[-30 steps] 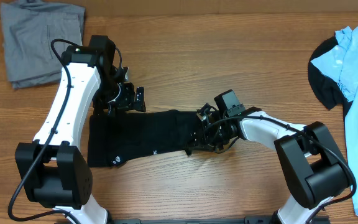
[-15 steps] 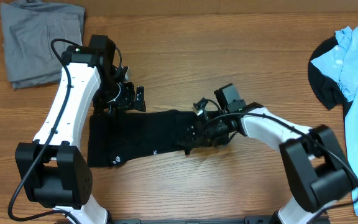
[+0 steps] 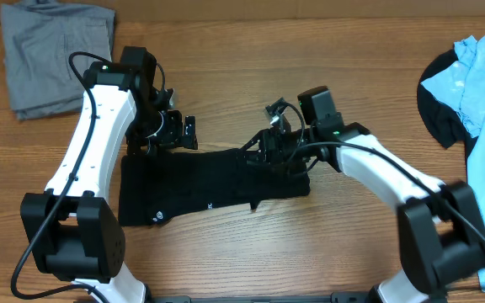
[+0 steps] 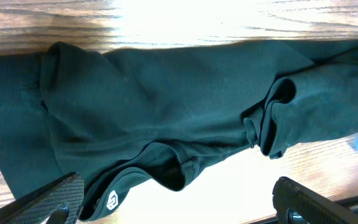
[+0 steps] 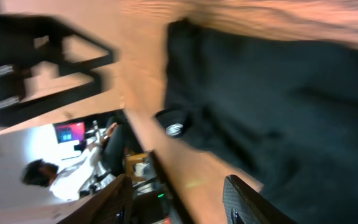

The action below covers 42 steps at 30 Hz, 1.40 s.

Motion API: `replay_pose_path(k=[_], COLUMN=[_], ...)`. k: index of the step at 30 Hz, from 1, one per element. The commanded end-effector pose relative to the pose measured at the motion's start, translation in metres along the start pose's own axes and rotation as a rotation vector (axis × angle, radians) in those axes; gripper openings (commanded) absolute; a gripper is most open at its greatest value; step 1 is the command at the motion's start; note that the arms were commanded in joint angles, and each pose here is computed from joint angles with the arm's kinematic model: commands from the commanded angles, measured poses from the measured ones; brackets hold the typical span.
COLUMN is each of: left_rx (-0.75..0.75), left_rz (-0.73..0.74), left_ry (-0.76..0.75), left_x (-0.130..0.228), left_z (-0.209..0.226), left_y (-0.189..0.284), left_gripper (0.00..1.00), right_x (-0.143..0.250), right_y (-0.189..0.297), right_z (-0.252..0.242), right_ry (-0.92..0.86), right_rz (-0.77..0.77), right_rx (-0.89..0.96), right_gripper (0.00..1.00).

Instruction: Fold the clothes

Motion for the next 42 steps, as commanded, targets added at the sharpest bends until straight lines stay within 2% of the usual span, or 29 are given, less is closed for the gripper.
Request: replay_pose_path(k=[1,11,15,19,23,24,27,30,35,42], left_rx=[0.004,0.004,-0.004,-0.010,-0.005,-0.002,0.017,0.031,0.041,0.043], left_rz=[-0.008,-0.007,-0.010,-0.013,-0.022,-0.025,-0.039,-0.066,-0.112,-0.156], left_ry=[-0.004,-0.004,-0.004,-0.001,0.045,0.069,0.161,0.232,0.277,0.296], left_x=[0.003,0.003,0.003,0.002,-0.004,-0.007,-0.017,-0.026,-0.034,-0.037], left_z=[-0.002,-0.002,0.000,0.001,0.015,0.022,0.051,0.085,0.136,0.172], left_y=[0.003,0.003,0.003,0.003,0.008,0.010,0.018,0.027,0.040,0.048], left_gripper=[1.00,1.00,1.00,1.00,1.00,1.00,1.00,1.00,1.00,1.00], right_x=[0.003,0.011,-0.004,-0.022,-0.037,-0.037,-0.027,-0.010,0.024,0.037], right_y=[-0.015,-0.038,-0.028,-0.006,0.029,0.040,0.072,0.094,0.107,0.109], right_z=[-0.036,-0.088,-0.069,-0.028,0.018,0.027,0.044,0.053,0.058,0.046], right_ry=[-0.028,-0.064,-0.015,0.069,0.123,0.127,0.113,0.094,0.108,0.105], right_rz=[0.016,0.031,0.008,-0.015,-0.074,-0.087,-0.115,-0.115,-0.015,0.055], right_rx=[0.062,0.136,0.126,0.125,0.190,0.226,0.362,0.454,0.497,0.548], right_gripper=[0.50,0.51,0.52,0.53,0.64,0.70,0.99,1.00,1.00,1.00])
Point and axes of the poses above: each gripper's point midway between its finger pads, its own y axis back along the fingers, its own z axis along the line the jaws close on, x = y × z, the point moved 2 cm from there along y, back along the fingers, and after that the axes turned 14 degrees about y, right-handed, at the moved point
